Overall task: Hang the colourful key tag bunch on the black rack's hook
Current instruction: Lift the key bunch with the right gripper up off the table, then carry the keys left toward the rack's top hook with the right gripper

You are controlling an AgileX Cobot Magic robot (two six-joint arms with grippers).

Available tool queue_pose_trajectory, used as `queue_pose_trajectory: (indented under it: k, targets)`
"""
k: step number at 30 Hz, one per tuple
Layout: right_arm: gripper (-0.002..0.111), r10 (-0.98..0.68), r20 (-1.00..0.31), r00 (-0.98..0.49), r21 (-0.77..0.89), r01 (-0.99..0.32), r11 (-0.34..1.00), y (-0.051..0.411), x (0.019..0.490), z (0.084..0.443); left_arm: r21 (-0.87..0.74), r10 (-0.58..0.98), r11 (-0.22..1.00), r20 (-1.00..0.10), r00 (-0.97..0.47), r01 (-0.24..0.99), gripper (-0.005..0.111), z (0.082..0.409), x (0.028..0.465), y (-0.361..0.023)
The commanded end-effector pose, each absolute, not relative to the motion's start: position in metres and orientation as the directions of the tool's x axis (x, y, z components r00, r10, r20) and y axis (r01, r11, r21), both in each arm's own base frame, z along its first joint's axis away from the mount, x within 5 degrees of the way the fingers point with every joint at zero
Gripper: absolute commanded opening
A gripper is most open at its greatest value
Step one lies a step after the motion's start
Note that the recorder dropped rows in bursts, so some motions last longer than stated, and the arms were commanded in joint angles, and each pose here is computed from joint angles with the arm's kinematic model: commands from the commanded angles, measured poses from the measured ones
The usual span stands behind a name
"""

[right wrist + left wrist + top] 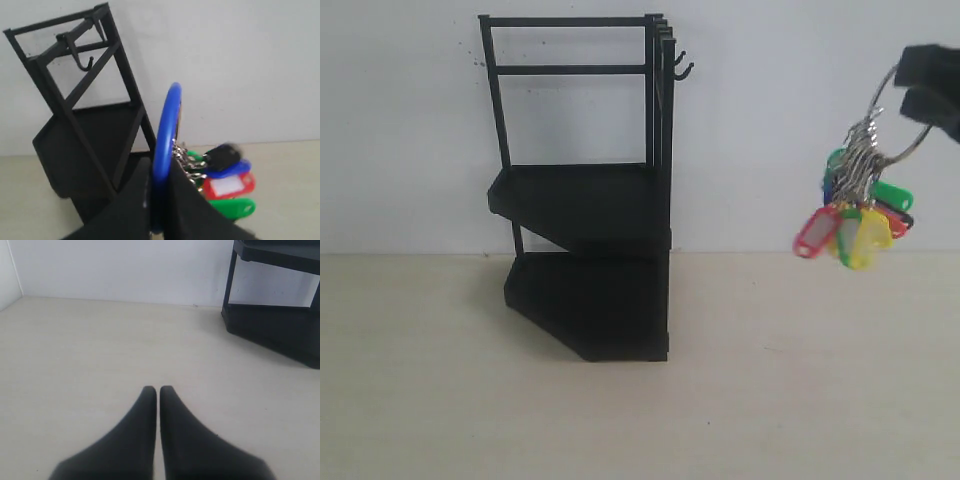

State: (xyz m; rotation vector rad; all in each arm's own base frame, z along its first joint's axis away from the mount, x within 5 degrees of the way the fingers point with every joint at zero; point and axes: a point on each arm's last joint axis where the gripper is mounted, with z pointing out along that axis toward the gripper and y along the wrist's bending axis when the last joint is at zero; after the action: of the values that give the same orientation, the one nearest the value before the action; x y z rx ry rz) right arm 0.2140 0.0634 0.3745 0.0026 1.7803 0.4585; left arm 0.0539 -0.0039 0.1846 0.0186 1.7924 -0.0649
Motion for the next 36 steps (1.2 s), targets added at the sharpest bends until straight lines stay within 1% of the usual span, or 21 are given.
queue_pose_trajectory:
  k: [1, 2, 3, 4, 5, 6, 7, 8, 9, 10, 11, 12, 13, 16, 17, 19, 24, 28, 34, 36]
  targets:
    - [0.000, 0.323, -0.906, -0.274, 0.389, -0.238, 0.890, 0.066, 0.211, 0.380, -0.036, -0.025, 0.998, -0.975, -0.219, 0.045, 0.004, 0.185, 0.054, -0.004]
    - [0.000, 0.139, -0.952, -0.274, 0.228, -0.327, 0.917, 0.077, 0.208, 0.376, -0.036, -0.025, 0.998, -0.975, -0.219, 0.045, 0.004, 0.185, 0.054, -0.004]
    - [0.000, 0.090, -0.974, -0.207, 0.158, -0.342, 0.926, 0.078, 0.211, 0.379, -0.036, -0.025, 0.998, -0.975, -0.219, 0.045, 0.004, 0.185, 0.054, -0.004]
    - [0.000, 0.249, -0.961, -0.122, 0.273, -0.273, 0.922, 0.069, 0.220, 0.387, -0.036, -0.025, 0.998, -0.975, -0.219, 0.045, 0.004, 0.185, 0.054, -0.004]
    - [0.000, 0.352, -0.928, -0.121, 0.371, -0.245, 0.896, 0.066, 0.222, 0.389, -0.036, -0.025, 0.998, -0.975, -0.219, 0.045, 0.004, 0.185, 0.054, -0.004]
    - [0.000, 0.366, -0.907, -0.208, 0.411, -0.255, 0.875, 0.073, 0.220, 0.382, -0.036, -0.025, 0.998, -0.975, -0.219, 0.045, 0.004, 0.185, 0.054, -0.004]
    - [0.000, 0.305, -0.916, -0.261, 0.375, -0.281, 0.884, 0.079, 0.219, 0.376, -0.036, -0.025, 0.998, -0.975, -0.219, 0.045, 0.004, 0.185, 0.054, -0.004]
    - [0.000, 0.107, -0.961, -0.257, 0.199, -0.365, 0.910, 0.091, 0.219, 0.369, -0.036, -0.025, 0.998, -0.975, -0.219, 0.045, 0.004, 0.185, 0.054, -0.004]
    - [0.000, 0.089, -0.970, -0.224, 0.168, -0.364, 0.916, 0.091, 0.222, 0.369, -0.036, -0.025, 0.998, -0.975, -0.219, 0.045, 0.004, 0.185, 0.054, -0.004]
    - [0.000, 0.217, -0.965, -0.146, 0.252, -0.303, 0.919, 0.087, 0.234, 0.374, -0.036, -0.025, 0.998, -0.975, -0.219, 0.045, 0.004, 0.185, 0.054, -0.004]
    - [0.000, 0.245, -0.962, -0.120, 0.270, -0.288, 0.919, 0.089, 0.244, 0.376, -0.036, -0.025, 0.998, -0.975, -0.219, 0.045, 0.004, 0.185, 0.054, -0.004]
    - [0.000, 0.203, -0.971, -0.129, 0.233, -0.297, 0.926, 0.092, 0.249, 0.375, -0.036, -0.025, 0.998, -0.975, -0.219, 0.045, 0.004, 0.185, 0.054, -0.004]
    - [0.000, 0.103, -0.984, -0.146, 0.146, -0.317, 0.937, 0.097, 0.258, 0.371, -0.036, -0.025, 0.998, -0.975, -0.219, 0.045, 0.004, 0.185, 0.054, -0.004]
    - [0.000, -0.001, -0.995, -0.100, 0.030, -0.315, 0.949, 0.103, 0.279, 0.368, -0.036, -0.025, 0.998, -0.975, -0.219, 0.045, 0.004, 0.185, 0.054, -0.004]
    - [0.000, -0.066, -0.994, -0.085, -0.036, -0.319, 0.947, 0.108, 0.290, 0.366, -0.036, -0.025, 0.998, -0.975, -0.219, 0.045, 0.004, 0.185, 0.054, -0.004]
    - [0.000, -0.119, -0.989, -0.087, -0.085, -0.328, 0.941, 0.114, 0.306, 0.363, -0.036, -0.025, 0.998, -0.975, -0.219, 0.045, 0.004, 0.185, 0.054, -0.004]
    - [0.000, -0.125, -0.987, -0.102, -0.085, -0.330, 0.940, 0.128, 0.342, 0.358, -0.036, -0.025, 0.998, -0.975, -0.219, 0.045, 0.004, 0.185, 0.054, -0.004]
    - [0.000, -0.115, -0.988, -0.105, -0.073, -0.343, 0.936, 0.138, 0.364, 0.362, -0.036, -0.025, 0.998, -0.975, -0.219, 0.045, 0.004, 0.185, 0.054, -0.004]
    - [0.000, -0.146, -0.968, -0.203, -0.049, -0.417, 0.908, 0.152, 0.381, 0.363, -0.036, -0.025, 0.998, -0.975, -0.219, 0.045, 0.004, 0.185, 0.054, -0.004]
    - [0.000, -0.154, -0.965, -0.211, -0.046, -0.440, 0.897, 0.160, 0.385, 0.366, -0.036, -0.025, 0.998, -0.975, -0.219, 0.045, 0.004, 0.185, 0.054, -0.004]
